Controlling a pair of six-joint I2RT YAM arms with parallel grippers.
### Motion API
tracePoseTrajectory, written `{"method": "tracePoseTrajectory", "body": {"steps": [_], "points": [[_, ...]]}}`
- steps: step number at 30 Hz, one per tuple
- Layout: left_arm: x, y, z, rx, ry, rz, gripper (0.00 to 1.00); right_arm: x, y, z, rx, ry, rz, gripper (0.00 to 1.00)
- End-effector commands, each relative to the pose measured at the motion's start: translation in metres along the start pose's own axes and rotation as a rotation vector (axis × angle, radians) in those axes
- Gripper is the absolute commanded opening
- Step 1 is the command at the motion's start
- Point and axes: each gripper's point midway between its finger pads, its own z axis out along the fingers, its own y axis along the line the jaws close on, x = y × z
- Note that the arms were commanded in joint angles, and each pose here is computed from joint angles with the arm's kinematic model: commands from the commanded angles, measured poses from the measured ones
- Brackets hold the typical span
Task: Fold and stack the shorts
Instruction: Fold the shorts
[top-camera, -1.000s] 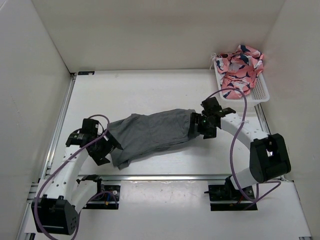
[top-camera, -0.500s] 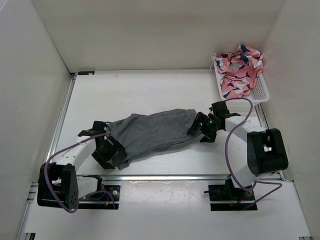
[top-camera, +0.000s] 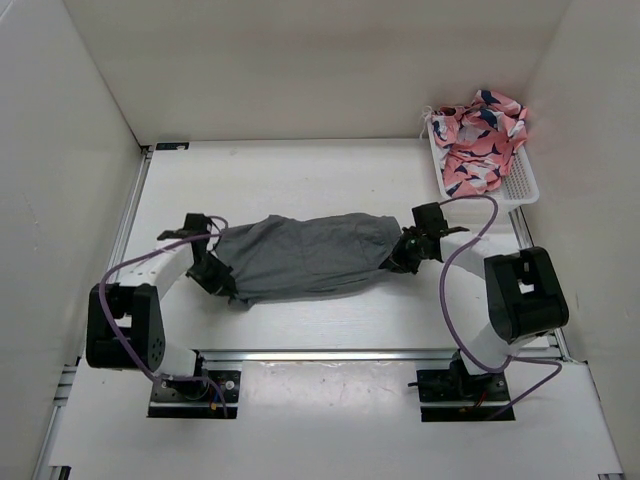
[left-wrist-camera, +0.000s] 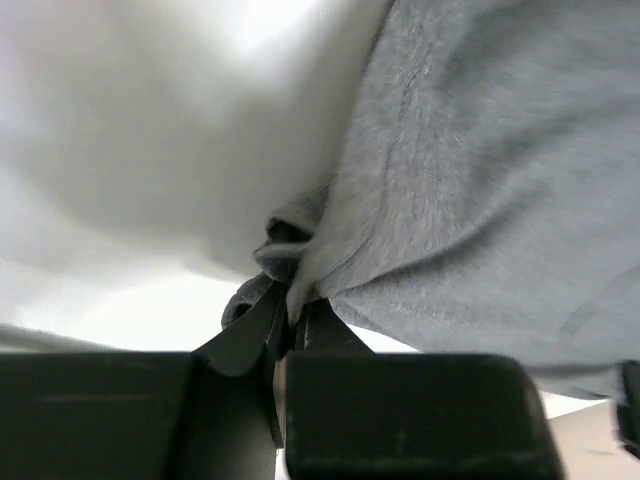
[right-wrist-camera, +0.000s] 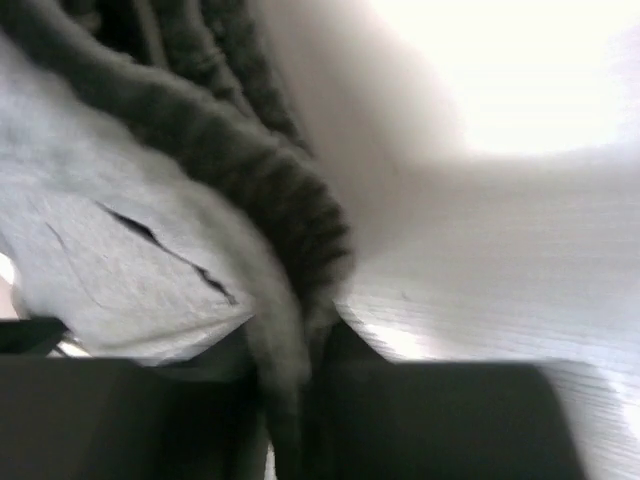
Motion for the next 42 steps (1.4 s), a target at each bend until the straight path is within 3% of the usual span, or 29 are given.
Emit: {"method": "tracePoseTrajectory", "body": {"steps": [1,7,11,14,16,18,19,21,25,29,31,36,37,42], "points": [[-0.055,-0.021,-0.029,0.029,-0.172,0.008,0.10,-0.047,0.018,-0.005,0.023,-0.149,-0.035,0.00],[-0.104,-0.053,-0.099,0.055,-0.344,0.059,0.10,-0.064,0.033,-0.047,0.057,-0.258,-0.092,0.00],[-0.097,-0.045,-0.104,0.038,-0.332,0.083,0.10,-0.048,0.016,-0.059,0.105,-0.260,-0.140,0.00],[-0.079,-0.021,-0.083,-0.010,-0.287,0.081,0.10,-0.019,-0.015,-0.053,0.175,-0.215,-0.144,0.00],[-0.061,0.001,-0.060,-0.050,-0.215,0.071,0.15,-0.007,-0.029,-0.049,0.199,-0.190,-0.129,0.25],[-0.047,0.010,-0.050,-0.050,-0.155,0.060,0.49,0.002,-0.036,-0.047,0.209,-0.171,-0.158,0.61],[-0.045,0.008,-0.052,-0.036,-0.152,0.070,0.65,0.007,-0.039,-0.050,0.222,-0.157,-0.155,0.87],[-0.048,0.000,-0.062,0.006,-0.177,0.085,0.98,0.001,-0.039,-0.058,0.246,-0.178,-0.177,0.99],[-0.078,-0.025,-0.106,0.070,-0.325,0.101,1.00,-0.016,-0.033,-0.082,0.228,-0.232,-0.164,0.99],[-0.099,-0.036,-0.118,0.052,-0.384,0.103,0.89,-0.025,-0.022,-0.090,0.117,-0.214,-0.087,0.99],[-0.108,-0.043,-0.108,0.039,-0.374,0.112,0.89,-0.018,-0.018,-0.082,0.043,-0.148,-0.036,0.99],[-0.108,-0.077,-0.091,0.064,-0.321,0.204,0.84,-0.026,-0.013,-0.065,0.000,-0.134,-0.067,0.99],[-0.109,-0.084,-0.089,0.069,-0.321,0.216,0.79,-0.033,-0.007,-0.066,-0.006,-0.144,-0.087,0.97],[-0.122,-0.118,-0.066,0.013,-0.310,0.329,0.81,-0.045,-0.002,-0.050,-0.024,-0.113,-0.154,0.87]]}}
